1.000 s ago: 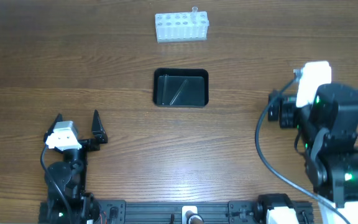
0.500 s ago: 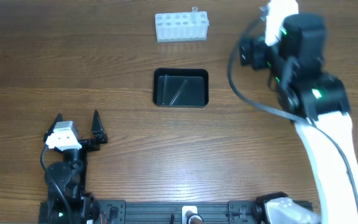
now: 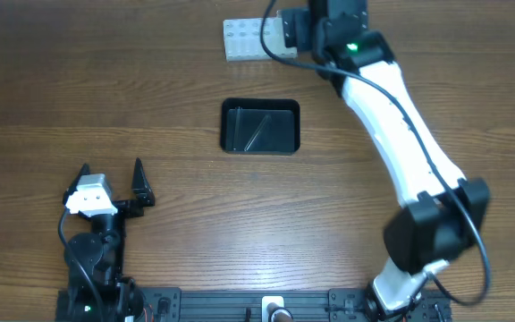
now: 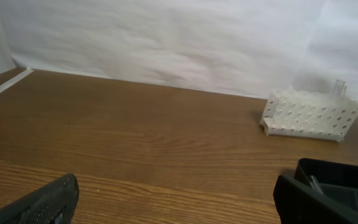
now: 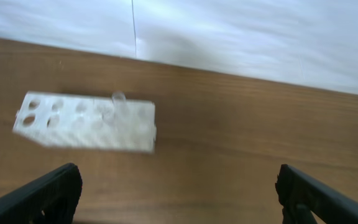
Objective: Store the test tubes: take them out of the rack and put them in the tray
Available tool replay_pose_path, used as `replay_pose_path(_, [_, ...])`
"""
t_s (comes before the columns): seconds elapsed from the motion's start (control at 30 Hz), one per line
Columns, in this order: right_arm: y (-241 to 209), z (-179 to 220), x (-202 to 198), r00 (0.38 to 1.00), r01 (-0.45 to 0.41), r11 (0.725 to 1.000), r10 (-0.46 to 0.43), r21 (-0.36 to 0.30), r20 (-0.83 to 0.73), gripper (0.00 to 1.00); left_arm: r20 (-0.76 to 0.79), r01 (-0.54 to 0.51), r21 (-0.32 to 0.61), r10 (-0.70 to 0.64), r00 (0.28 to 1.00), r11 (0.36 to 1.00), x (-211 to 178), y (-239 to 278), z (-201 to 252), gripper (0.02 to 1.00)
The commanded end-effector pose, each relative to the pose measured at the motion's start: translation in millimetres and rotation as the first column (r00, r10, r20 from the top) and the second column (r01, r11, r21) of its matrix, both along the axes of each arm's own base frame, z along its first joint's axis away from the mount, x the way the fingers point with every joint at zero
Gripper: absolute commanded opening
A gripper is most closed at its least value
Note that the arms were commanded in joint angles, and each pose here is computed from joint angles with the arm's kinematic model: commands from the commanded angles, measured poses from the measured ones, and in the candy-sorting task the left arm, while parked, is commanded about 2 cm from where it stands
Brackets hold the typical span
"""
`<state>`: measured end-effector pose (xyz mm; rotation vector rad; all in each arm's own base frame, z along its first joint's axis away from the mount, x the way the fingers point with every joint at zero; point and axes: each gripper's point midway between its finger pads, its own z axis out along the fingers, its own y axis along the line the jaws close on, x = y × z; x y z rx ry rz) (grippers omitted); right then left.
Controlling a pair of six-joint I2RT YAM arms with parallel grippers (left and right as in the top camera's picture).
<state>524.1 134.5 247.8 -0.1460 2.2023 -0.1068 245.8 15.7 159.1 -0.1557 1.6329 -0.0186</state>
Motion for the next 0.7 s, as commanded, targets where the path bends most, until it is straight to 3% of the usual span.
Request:
replay_pose_path(0.03, [12, -18, 28, 0.998, 0.058, 0.998, -0.058, 0.005, 0.013, 0.991, 0.003, 0.000, 0.018, -0.001, 1.000, 1.000, 0, 1, 0, 0.998])
replay_pose_path(0.2, [34, -54, 54, 0.999, 0.044, 0.999, -0.044, 0.000, -0.007, 0.978, 0.003, 0.000, 0.018, -0.001, 1.000, 1.000, 0, 1, 0, 0.998])
replay_pose_path(0.47, [56, -95, 72, 0.996, 0.089, 0.994, -0.087, 0.070, -0.034, 0.928, 0.003, 0.000, 0.018, -0.001, 1.000, 1.000, 0, 1, 0, 0.998])
replay_pose_path(0.7, [66, -118, 73, 0.996, 0.076, 0.995, -0.073, 0.057, -0.057, 0.906, 0.003, 0.000, 0.018, -0.001, 1.000, 1.000, 0, 1, 0, 0.998])
